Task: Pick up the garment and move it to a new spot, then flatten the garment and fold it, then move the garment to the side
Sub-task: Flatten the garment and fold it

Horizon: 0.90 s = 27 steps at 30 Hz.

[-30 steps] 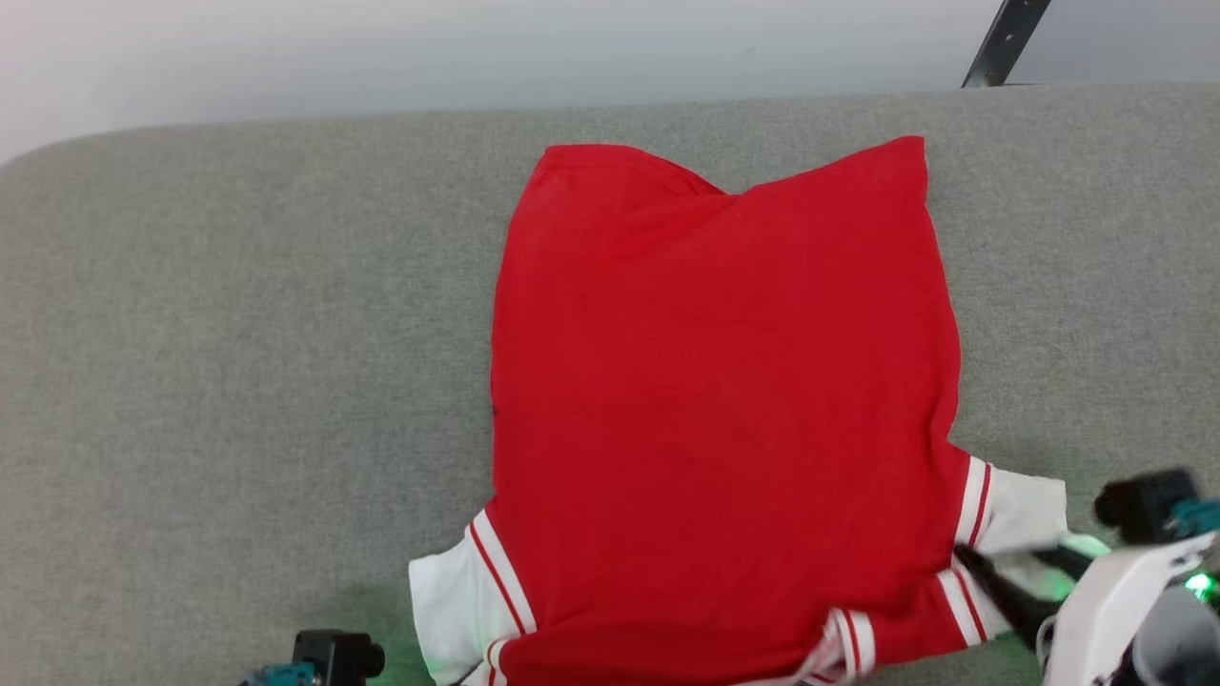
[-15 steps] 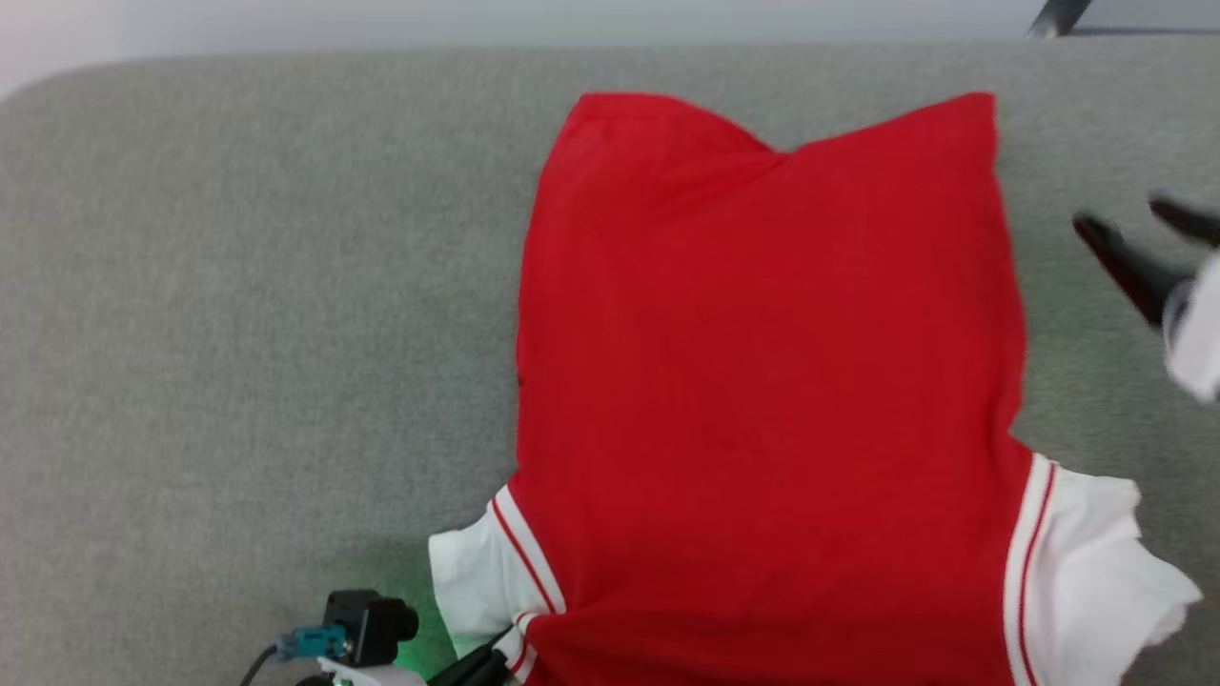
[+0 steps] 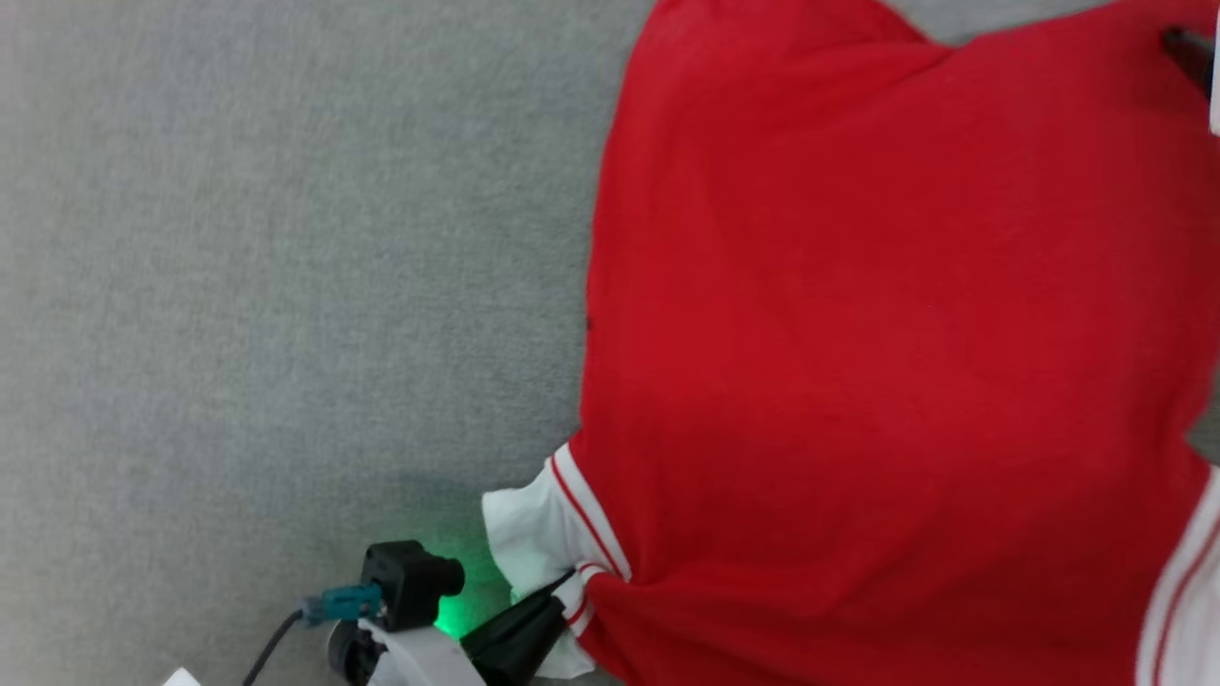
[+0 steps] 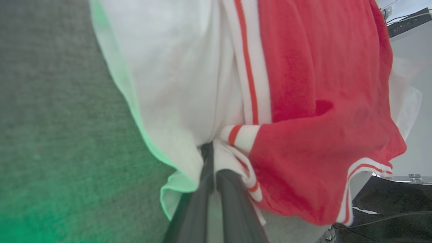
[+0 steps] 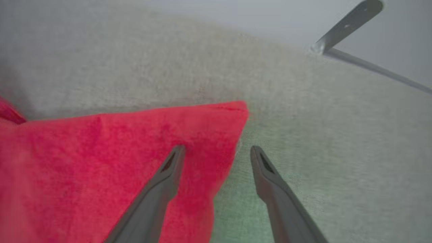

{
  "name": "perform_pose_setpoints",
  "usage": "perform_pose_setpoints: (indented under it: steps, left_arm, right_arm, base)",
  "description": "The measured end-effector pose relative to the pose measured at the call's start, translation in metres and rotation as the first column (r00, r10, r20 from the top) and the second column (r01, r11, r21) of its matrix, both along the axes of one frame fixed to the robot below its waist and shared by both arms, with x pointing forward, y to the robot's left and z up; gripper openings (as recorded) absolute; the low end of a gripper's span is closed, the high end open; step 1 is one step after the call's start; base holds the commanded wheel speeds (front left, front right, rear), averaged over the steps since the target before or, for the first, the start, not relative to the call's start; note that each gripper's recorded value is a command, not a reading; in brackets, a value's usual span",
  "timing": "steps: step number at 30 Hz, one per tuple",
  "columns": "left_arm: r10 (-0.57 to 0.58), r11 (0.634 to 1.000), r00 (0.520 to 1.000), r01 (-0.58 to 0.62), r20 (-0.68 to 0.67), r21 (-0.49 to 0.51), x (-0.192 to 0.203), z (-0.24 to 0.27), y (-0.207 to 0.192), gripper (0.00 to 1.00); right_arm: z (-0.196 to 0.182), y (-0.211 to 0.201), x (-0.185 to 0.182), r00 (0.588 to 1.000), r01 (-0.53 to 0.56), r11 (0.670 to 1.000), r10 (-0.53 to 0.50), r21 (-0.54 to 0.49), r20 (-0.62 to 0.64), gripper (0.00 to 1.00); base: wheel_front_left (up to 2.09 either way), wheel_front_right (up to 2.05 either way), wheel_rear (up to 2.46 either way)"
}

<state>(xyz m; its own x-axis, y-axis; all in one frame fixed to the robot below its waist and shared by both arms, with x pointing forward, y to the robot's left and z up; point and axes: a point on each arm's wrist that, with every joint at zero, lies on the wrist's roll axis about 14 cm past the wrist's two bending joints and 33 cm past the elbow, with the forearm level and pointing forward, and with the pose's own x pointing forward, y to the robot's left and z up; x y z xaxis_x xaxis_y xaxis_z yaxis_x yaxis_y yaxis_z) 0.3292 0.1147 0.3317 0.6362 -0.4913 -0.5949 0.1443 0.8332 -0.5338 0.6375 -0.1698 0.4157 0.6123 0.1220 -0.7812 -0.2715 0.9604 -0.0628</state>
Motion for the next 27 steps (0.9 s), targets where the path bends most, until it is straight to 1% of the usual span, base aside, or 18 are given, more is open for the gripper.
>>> perform_pose_setpoints:
  steps: [3,8,9,10,12,16,23,27]
  left_arm:
    - [0.014,1.000,1.000,-0.014,-0.011,-0.007,0.001,-0.003,0.002,0.00]
    - [0.026,1.000,0.999,-0.027,-0.031,-0.006,0.001,-0.010,0.004,0.00]
    - [0.026,1.000,0.999,-0.026,-0.032,-0.005,0.001,-0.010,0.004,0.00]
    - [0.026,1.000,0.999,-0.026,-0.034,-0.005,0.001,-0.011,0.003,0.00]
    - [0.026,1.000,0.999,-0.026,-0.034,-0.002,0.001,-0.012,0.004,0.00]
    - [0.015,1.000,1.000,-0.015,-0.024,-0.007,0.001,-0.009,0.001,0.00]
    - [0.011,1.000,1.000,-0.011,-0.012,-0.009,0.003,-0.005,-0.001,0.00]
    - [0.019,1.000,1.000,-0.019,0.005,0.000,0.004,-0.001,0.000,0.00]
  right_arm:
    - [-0.033,0.003,0.001,0.997,0.006,1.000,-0.007,-0.024,-0.074,1.00]
    - [-0.056,0.012,0.009,0.993,0.007,1.000,-0.009,-0.015,-0.118,1.00]
    - [-0.058,0.013,0.009,0.992,0.008,1.000,-0.009,-0.011,-0.125,0.96]
    - [-0.060,0.014,0.008,0.991,0.010,1.000,-0.011,-0.008,-0.131,0.44]
    - [-0.061,0.017,0.008,0.992,0.009,1.000,-0.009,0.002,-0.128,0.00]
    - [-0.057,0.022,0.004,0.993,0.003,1.000,-0.001,0.023,-0.120,0.00]
    - [-0.048,0.019,0.002,0.997,0.016,0.999,-0.013,0.042,-0.073,0.00]
    - [-0.043,0.018,-0.010,0.999,0.013,0.998,-0.010,0.065,-0.050,0.00]
  base:
    - [0.00,0.00,0.00]
    - [0.00,0.00,0.00]
    - [0.00,0.00,0.00]
    - [0.00,0.00,0.00]
    - [0.00,0.00,0.00]
    - [0.00,0.00,0.00]
    - [0.00,0.00,0.00]
    - [0.00,0.00,0.00]
